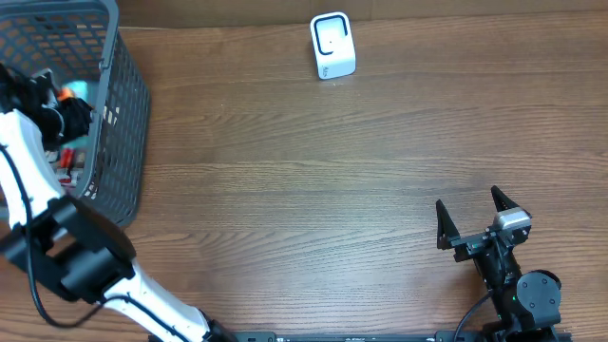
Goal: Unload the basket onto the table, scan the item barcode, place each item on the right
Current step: 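Grasp the orange snack pack and green wipes pack with left gripper, then lift the held packs out of the basket toward the table centre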
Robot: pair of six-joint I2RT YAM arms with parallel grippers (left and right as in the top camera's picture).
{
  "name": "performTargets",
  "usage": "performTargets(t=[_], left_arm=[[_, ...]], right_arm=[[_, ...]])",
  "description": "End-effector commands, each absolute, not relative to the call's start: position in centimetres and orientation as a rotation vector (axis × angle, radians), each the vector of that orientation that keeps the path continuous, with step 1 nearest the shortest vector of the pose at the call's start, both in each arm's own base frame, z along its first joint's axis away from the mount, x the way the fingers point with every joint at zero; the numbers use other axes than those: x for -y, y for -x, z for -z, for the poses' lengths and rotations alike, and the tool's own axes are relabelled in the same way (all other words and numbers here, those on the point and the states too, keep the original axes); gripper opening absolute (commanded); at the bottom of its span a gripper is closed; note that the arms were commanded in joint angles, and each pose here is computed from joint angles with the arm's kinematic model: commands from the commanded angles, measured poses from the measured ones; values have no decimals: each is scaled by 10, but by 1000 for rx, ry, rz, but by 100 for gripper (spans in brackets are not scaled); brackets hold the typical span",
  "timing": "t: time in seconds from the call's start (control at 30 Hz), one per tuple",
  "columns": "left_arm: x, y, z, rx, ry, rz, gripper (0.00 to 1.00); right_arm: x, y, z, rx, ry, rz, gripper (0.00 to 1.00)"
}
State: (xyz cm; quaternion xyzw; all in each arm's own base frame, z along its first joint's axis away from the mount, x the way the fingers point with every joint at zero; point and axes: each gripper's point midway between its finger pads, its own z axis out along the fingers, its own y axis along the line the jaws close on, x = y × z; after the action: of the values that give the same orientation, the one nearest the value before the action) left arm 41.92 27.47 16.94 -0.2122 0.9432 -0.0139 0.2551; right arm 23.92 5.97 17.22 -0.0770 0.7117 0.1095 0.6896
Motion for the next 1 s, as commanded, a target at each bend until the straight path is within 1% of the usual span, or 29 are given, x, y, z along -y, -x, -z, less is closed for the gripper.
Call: performTargets(t=[0.0, 0.17, 0.37, 0.57, 0.67, 0.73, 0.97], left_arm=[[-271, -415, -268, -2346, 577, -58, 47], [-253, -399, -333, -2202, 576, -87, 46], [-211, -378, -400, -2071, 489, -110, 47], [-154, -358, -446, -1992, 373, -104, 47], [-119, -351, -453, -1998, 305, -69, 47], [-97, -347, -450, -2028, 271, -45, 47], [-19, -343, -409, -2224, 168, 28, 45]], right_arm=[[-60, -239, -170, -1587, 177, -247, 100], [-60, -239, -170, -1587, 177, -247, 100], [-60, -239, -170, -1587, 177, -247, 100], [-60, -239, -170, -1587, 177, -247, 100], [-60, -239, -170, -1587, 177, -247, 100], [-60, -239, -170, -1587, 177, -247, 100], [-60, -239, -170, -1587, 177, -247, 100]])
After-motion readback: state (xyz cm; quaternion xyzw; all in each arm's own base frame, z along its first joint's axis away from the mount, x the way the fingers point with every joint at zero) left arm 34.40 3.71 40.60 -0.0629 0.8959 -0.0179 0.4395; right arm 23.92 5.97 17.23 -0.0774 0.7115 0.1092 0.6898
